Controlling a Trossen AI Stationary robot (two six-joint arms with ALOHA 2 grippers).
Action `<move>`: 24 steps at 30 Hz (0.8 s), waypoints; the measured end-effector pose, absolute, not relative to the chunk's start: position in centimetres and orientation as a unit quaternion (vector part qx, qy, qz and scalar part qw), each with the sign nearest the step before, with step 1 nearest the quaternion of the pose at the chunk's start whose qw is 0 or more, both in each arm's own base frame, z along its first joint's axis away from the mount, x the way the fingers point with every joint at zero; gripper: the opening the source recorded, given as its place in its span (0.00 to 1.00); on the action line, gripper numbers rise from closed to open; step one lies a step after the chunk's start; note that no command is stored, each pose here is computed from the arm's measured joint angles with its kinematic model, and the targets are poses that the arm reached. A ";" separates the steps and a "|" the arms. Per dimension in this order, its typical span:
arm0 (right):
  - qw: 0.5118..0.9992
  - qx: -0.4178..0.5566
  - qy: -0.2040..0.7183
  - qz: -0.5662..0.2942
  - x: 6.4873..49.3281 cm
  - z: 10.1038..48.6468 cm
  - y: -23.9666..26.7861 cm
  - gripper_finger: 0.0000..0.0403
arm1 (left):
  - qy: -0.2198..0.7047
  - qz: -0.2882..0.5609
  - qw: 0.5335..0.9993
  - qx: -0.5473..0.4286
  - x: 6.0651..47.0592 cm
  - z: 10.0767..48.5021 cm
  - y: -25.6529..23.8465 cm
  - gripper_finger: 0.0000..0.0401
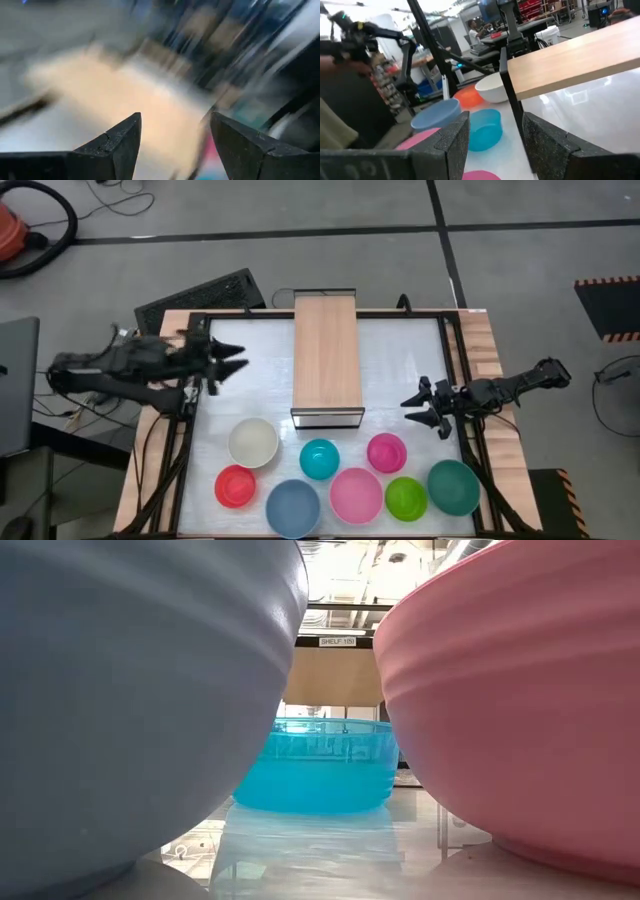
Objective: Place and stack bowls onto a shelf
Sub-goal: Put the white bowl on the shelf
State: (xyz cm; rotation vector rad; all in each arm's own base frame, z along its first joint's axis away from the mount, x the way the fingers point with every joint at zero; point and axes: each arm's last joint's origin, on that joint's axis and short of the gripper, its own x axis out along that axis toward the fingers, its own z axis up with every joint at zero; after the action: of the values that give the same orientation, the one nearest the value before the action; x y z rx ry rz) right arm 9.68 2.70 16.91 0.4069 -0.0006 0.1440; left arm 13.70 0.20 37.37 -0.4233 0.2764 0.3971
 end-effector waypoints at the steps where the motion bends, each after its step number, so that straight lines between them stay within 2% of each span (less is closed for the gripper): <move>1: 0.974 0.213 0.000 0.072 9.7 16.9 2.7 0.52 | 0.196 0.214 0.934 -0.208 14.2 37.3 0.2 0.55; 4: 0.967 0.245 0.002 0.072 9.7 16.9 2.7 0.52 | 0.350 0.236 0.882 -0.208 15.7 36.2 0.3 0.55; 9: 0.953 0.295 0.008 0.071 9.7 16.9 2.7 0.52 | 0.511 0.158 0.820 -0.204 18.7 32.2 -0.2 0.55; 15: 0.947 0.312 0.009 0.071 9.7 16.9 2.7 0.52 | 0.536 0.093 0.822 -0.170 20.7 28.2 -0.4 0.55; 24: 0.947 0.312 0.008 0.072 9.7 16.9 2.7 0.52 | 0.565 0.040 0.803 -0.187 19.5 22.5 -1.3 0.55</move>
State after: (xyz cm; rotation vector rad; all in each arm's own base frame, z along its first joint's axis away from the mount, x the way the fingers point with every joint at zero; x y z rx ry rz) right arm 9.68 2.71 16.91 0.6356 0.0171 0.1474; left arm 19.49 -1.26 22.47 -0.4005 1.2112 0.0859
